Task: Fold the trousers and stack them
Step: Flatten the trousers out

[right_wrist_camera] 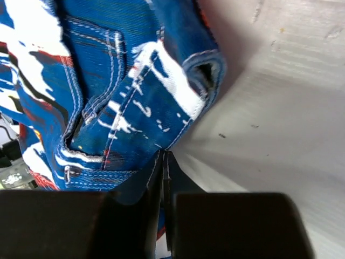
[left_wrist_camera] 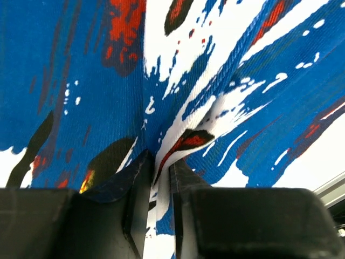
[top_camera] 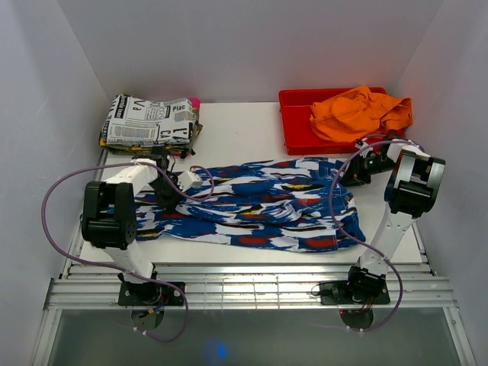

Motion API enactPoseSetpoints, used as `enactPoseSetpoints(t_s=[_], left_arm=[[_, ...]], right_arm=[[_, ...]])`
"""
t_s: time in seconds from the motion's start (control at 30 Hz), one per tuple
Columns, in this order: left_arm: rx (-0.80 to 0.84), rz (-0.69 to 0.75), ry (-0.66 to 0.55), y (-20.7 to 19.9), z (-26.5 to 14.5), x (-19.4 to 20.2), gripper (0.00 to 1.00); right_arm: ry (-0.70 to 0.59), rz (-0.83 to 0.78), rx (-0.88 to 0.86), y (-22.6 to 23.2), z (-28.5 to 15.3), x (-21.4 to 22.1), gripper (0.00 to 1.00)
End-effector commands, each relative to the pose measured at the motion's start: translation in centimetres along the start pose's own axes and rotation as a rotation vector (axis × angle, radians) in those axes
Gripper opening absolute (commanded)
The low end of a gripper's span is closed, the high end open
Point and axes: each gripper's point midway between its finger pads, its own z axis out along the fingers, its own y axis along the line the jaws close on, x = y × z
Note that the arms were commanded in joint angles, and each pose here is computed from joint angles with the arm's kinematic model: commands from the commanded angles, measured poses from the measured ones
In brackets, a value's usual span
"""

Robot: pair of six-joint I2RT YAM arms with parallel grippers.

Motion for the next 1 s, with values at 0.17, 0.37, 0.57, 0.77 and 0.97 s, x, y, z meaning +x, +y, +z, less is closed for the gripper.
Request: enactPoseSetpoints(t_s=[0.17, 0.37, 0.57, 0.77, 0.97], left_arm=[[-0.141, 0.078, -0.345, 0.8, -10.0, -7.8, 0.44], [-0.097, 0.111, -0.493, -1.6, -14.1, -13.4, 0.49], [0.018, 0.154, -0.492, -5.8, -12.1, -17.1, 0.52], [0.042, 0.328, -0.596, -12.4, -11.0, -22.9, 0.55], [0.168, 0.432, -0.635, -20.2, -8.2, -26.1, 0.55]], right_arm=[[-0.348, -0.476, 0.084, 9.0, -10.1, -4.3, 0.08], [-0.305, -0.866, 0.241, 12.6, -9.2, 0.3, 0.08], [-0.304, -0.588, 0.284, 7.7, -8.9, -1.5, 0.68], [-0.335, -0.515, 0.203, 4.3, -7.9, -5.9, 0.7], [-0.345, -0.528, 0.124, 2.7, -5.2, -8.1, 0.68]])
